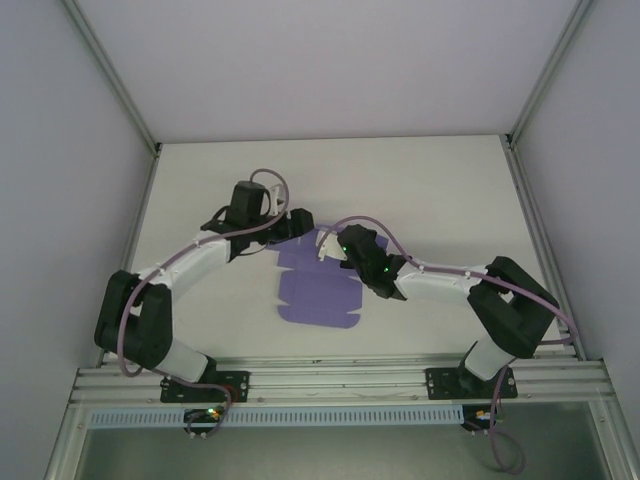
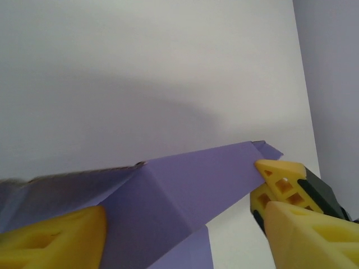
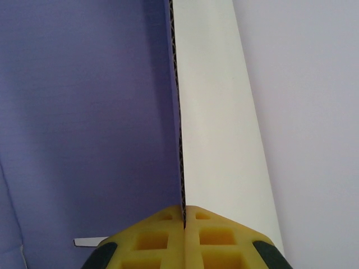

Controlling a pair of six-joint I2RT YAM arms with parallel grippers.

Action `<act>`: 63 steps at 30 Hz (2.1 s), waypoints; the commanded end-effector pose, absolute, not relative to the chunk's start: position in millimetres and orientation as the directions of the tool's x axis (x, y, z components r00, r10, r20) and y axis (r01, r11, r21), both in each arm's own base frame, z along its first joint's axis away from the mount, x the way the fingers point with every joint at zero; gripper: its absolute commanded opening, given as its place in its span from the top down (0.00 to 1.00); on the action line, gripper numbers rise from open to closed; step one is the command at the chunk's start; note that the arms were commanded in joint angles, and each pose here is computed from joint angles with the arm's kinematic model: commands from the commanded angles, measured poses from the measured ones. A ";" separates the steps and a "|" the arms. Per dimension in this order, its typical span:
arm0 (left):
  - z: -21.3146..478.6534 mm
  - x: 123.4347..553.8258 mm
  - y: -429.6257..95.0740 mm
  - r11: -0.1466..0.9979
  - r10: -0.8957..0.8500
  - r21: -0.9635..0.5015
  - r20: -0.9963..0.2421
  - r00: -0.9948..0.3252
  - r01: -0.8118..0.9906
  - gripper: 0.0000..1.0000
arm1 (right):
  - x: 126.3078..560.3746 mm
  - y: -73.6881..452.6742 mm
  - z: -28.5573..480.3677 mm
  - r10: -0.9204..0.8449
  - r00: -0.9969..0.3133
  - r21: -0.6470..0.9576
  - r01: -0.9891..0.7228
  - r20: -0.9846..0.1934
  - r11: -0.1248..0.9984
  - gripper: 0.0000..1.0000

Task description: Assemble paper box

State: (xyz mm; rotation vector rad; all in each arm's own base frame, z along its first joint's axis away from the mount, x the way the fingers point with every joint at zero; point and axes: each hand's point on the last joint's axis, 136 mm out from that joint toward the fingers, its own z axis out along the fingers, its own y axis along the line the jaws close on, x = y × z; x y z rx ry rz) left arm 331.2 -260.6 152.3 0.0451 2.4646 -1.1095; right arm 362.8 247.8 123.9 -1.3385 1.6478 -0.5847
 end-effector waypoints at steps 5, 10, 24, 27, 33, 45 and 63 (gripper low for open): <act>158.5 343.9 -280.3 0.646 -0.142 -0.728 -0.410 -0.901 0.229 0.45 | 354.3 259.1 130.0 -0.911 0.039 -0.784 -0.526 -0.410 0.330 1.00; 152.1 347.4 -286.3 0.637 -0.156 -0.741 -0.392 -0.907 0.211 0.72 | 349.4 261.8 128.4 -0.909 0.058 -0.783 -0.532 -0.413 0.322 1.00; 154.5 340.1 -281.8 0.642 -0.168 -0.738 -0.399 -0.901 0.207 0.55 | 340.4 256.9 125.1 -0.924 0.096 -0.810 -0.521 -0.369 0.269 1.00; 159.1 335.4 -267.4 0.686 -0.164 -0.693 -0.441 -0.882 0.219 0.43 | 344.9 251.3 124.9 -0.933 0.069 -0.821 -0.502 -0.352 0.272 1.00; 159.4 313.1 -201.9 0.835 -0.185 -0.521 -0.567 -0.803 0.176 0.00 | 353.2 235.4 126.6 -0.912 -0.017 -0.782 -0.507 -0.411 0.362 1.00; 76.6 299.4 -127.9 0.834 -0.350 -0.546 -0.408 -0.843 -0.082 0.14 | 341.3 234.3 140.9 -0.814 0.017 -0.669 -0.578 -0.581 0.466 1.00; 92.0 307.7 -213.5 0.718 -0.149 -0.636 -0.540 -0.829 0.285 0.27 | 339.0 240.6 156.6 -0.717 0.018 -0.597 -0.569 -0.696 0.565 1.00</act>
